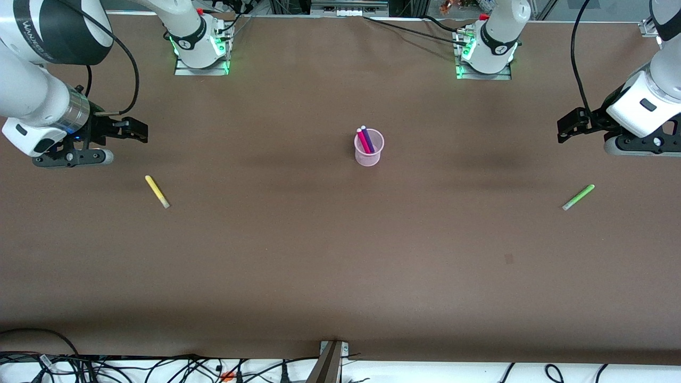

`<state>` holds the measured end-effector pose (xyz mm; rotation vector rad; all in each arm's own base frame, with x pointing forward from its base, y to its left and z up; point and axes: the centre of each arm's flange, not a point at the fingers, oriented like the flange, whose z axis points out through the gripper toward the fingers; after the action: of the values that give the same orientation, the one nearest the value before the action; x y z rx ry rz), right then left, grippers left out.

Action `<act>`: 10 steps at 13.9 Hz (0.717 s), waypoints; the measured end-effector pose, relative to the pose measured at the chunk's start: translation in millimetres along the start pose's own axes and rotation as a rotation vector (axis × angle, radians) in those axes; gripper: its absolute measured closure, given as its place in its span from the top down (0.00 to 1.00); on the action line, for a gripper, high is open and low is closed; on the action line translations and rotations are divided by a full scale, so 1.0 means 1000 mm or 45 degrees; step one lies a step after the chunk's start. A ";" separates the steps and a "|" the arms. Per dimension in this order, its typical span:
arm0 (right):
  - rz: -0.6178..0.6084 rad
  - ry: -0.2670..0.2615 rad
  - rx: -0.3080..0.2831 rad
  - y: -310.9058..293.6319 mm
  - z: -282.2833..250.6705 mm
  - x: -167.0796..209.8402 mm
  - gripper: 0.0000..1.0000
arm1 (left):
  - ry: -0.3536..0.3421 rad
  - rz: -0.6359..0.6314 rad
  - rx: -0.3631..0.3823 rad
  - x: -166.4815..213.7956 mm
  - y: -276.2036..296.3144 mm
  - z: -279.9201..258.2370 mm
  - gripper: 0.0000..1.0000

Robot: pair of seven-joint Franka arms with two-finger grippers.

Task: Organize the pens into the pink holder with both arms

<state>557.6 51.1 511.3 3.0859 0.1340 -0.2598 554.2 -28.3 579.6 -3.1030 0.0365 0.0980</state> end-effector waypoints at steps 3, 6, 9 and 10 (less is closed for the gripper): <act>0.038 0.004 0.004 0.015 -0.001 0.000 1.00 | 0.000 0.000 0.000 0.000 0.000 0.000 1.00; 0.081 0.007 0.007 0.026 -0.002 0.000 1.00 | 0.000 0.000 0.000 0.000 0.000 0.000 1.00; 0.122 0.008 0.006 0.030 0.001 0.002 1.00 | 0.000 0.000 0.000 0.000 0.000 0.000 1.00; 0.130 0.011 0.009 0.034 0.001 0.002 1.00 | 0.000 0.000 0.000 0.000 0.000 0.000 1.00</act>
<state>562.6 17.0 511.0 3.0893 -0.0242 -0.2434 554.0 -28.4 579.8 -3.1030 0.0368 0.0980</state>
